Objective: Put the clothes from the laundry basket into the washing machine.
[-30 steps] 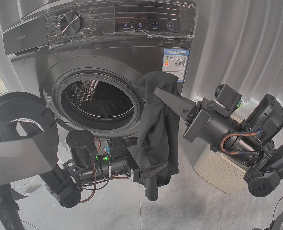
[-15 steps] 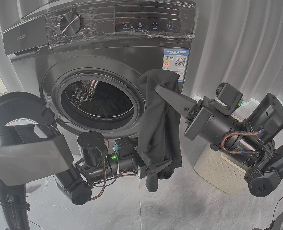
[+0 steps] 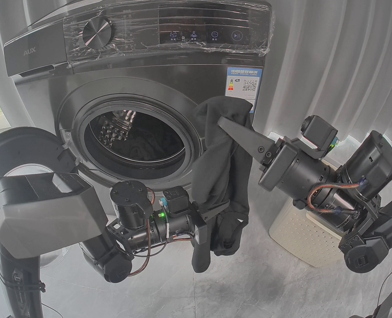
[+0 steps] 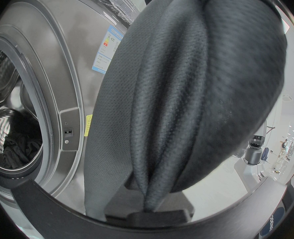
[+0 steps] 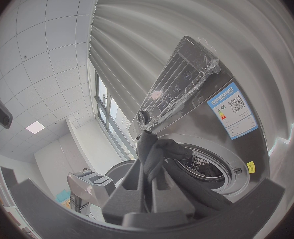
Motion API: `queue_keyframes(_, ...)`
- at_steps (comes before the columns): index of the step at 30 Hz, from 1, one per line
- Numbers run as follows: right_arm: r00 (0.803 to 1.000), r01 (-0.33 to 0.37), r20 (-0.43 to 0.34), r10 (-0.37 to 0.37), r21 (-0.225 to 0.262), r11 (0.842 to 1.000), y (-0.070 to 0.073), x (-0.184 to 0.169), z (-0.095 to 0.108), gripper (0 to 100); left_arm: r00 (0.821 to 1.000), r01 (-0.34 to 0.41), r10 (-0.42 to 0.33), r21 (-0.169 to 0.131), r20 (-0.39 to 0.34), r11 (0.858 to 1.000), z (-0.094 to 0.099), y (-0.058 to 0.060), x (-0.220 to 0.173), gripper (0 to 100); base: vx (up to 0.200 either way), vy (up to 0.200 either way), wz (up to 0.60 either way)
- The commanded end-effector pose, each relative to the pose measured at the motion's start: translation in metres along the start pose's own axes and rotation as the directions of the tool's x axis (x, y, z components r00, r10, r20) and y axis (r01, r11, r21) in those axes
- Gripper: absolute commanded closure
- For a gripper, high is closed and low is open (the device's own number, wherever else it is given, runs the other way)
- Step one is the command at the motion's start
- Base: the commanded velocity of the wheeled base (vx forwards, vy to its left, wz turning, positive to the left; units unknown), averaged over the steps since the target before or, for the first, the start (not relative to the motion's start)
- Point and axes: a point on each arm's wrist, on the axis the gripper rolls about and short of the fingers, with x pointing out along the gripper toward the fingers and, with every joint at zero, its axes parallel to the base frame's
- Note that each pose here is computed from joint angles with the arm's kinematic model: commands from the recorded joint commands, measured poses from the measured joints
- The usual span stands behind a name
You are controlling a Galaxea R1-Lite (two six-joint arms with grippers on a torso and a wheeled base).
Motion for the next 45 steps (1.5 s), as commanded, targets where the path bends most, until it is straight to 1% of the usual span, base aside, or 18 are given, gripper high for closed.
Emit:
queue_keyframes(1,1.000,0.016,-0.003,-0.016,-0.003,1.000,-0.005,-0.002,0.000,100,1.000,0.005,-0.005,-0.006,-0.009,1.000,0.001,-0.004,-0.005,100,0.000,0.000,0.00)
queue_keyframes(5,0.998,0.053,0.021,-0.053,-0.027,0.998,-0.018,-0.003,0.008,100,1.000,0.011,-0.011,-0.010,-0.019,1.000,0.008,-0.012,-0.017,100,0.000,0.000,0.00)
queue_keyframes(8,0.996,0.088,0.036,-0.086,-0.044,0.995,-0.030,-0.006,0.014,100,0.999,0.022,-0.022,-0.011,-0.028,1.000,0.015,-0.022,-0.028,100,0.000,0.000,0.00)
queue_keyframes(10,0.995,0.091,0.036,-0.089,-0.045,0.995,-0.031,-0.006,0.014,100,0.999,0.023,-0.023,-0.011,-0.028,1.000,0.016,-0.023,-0.029,100,0.000,0.000,0.00)
queue_keyframes(11,0.994,0.112,0.024,-0.111,-0.048,0.993,-0.038,-0.007,0.010,100,0.999,0.040,-0.040,-0.012,-0.029,0.999,0.023,-0.033,-0.038,100,0.000,0.000,0.00)
queue_keyframes(15,0.990,0.138,0.003,-0.138,-0.046,0.989,-0.049,-0.007,0.003,100,0.997,0.072,-0.072,-0.003,-0.001,0.997,0.040,-0.049,-0.050,100,0.000,0.000,0.00)
queue_keyframes(16,0.989,0.144,-0.006,-0.145,-0.044,0.989,-0.052,-0.007,0.000,100,0.997,0.081,-0.081,0.004,0.011,0.997,0.046,-0.054,-0.052,100,0.000,0.000,0.00)
queue_keyframes(17,0.989,0.148,-0.010,-0.149,-0.045,0.988,-0.053,-0.007,-0.001,100,0.996,0.087,-0.087,0.006,0.017,0.996,0.048,-0.056,-0.053,100,0.000,0.000,0.00)
queue_keyframes(18,0.987,0.161,-0.024,-0.162,-0.042,0.986,-0.058,-0.007,-0.006,100,0.995,0.099,-0.099,0.012,0.030,0.995,0.054,-0.062,-0.056,100,0.000,0.000,0.00)
queue_keyframes(19,0.987,0.161,-0.024,-0.162,-0.042,0.986,-0.058,-0.007,-0.006,100,0.995,0.099,-0.099,0.012,0.030,0.995,0.054,-0.062,-0.056,100,0.000,0.000,0.00)
queue_keyframes(22,0.983,0.175,-0.046,-0.176,-0.036,0.984,-0.065,-0.006,-0.016,100,0.990,0.126,-0.127,0.026,0.062,0.992,0.067,-0.075,-0.063,100,0.000,0.000,0.00)
queue_keyframes(29,0.982,0.179,-0.057,-0.181,-0.036,0.983,-0.066,-0.007,-0.018,100,0.989,0.125,-0.127,0.033,0.077,0.992,0.072,-0.076,-0.065,100,0.000,0.000,0.00)
queue_keyframes(33,0.979,0.191,-0.058,-0.194,-0.049,0.980,-0.071,-0.009,-0.017,100,0.989,0.125,-0.127,0.033,0.077,0.992,0.072,-0.076,-0.065,100,0.000,0.000,0.00)
queue_keyframes(34,0.978,0.196,-0.065,-0.200,-0.055,0.979,-0.074,-0.010,-0.019,100,0.989,0.125,-0.127,0.033,0.077,0.992,0.072,-0.076,-0.065,100,0.000,0.000,0.00)
queue_keyframes(38,0.975,0.204,-0.080,-0.208,-0.054,0.977,-0.075,-0.012,-0.024,100,0.988,0.123,-0.126,0.037,0.084,0.992,0.074,-0.075,-0.065,100,0.000,0.000,0.00)
queue_keyframes(39,0.975,0.204,-0.080,-0.208,-0.054,0.977,-0.075,-0.012,-0.023,0,0.988,0.123,-0.126,0.038,0.085,0.992,0.074,-0.075,-0.065,100,0.000,0.000,0.00)
queue_keyframes(41,0.971,0.206,-0.112,-0.211,-0.053,0.977,-0.074,-0.017,-0.029,0,0.988,0.121,-0.124,0.041,0.091,0.992,0.076,-0.075,-0.066,100,0.000,0.000,0.00)
queue_keyframes(45,0.965,0.225,-0.125,-0.232,-0.070,0.972,-0.076,-0.023,-0.031,0,0.988,0.117,-0.120,0.041,0.095,0.992,0.077,-0.074,-0.066,100,0.000,0.000,0.00)
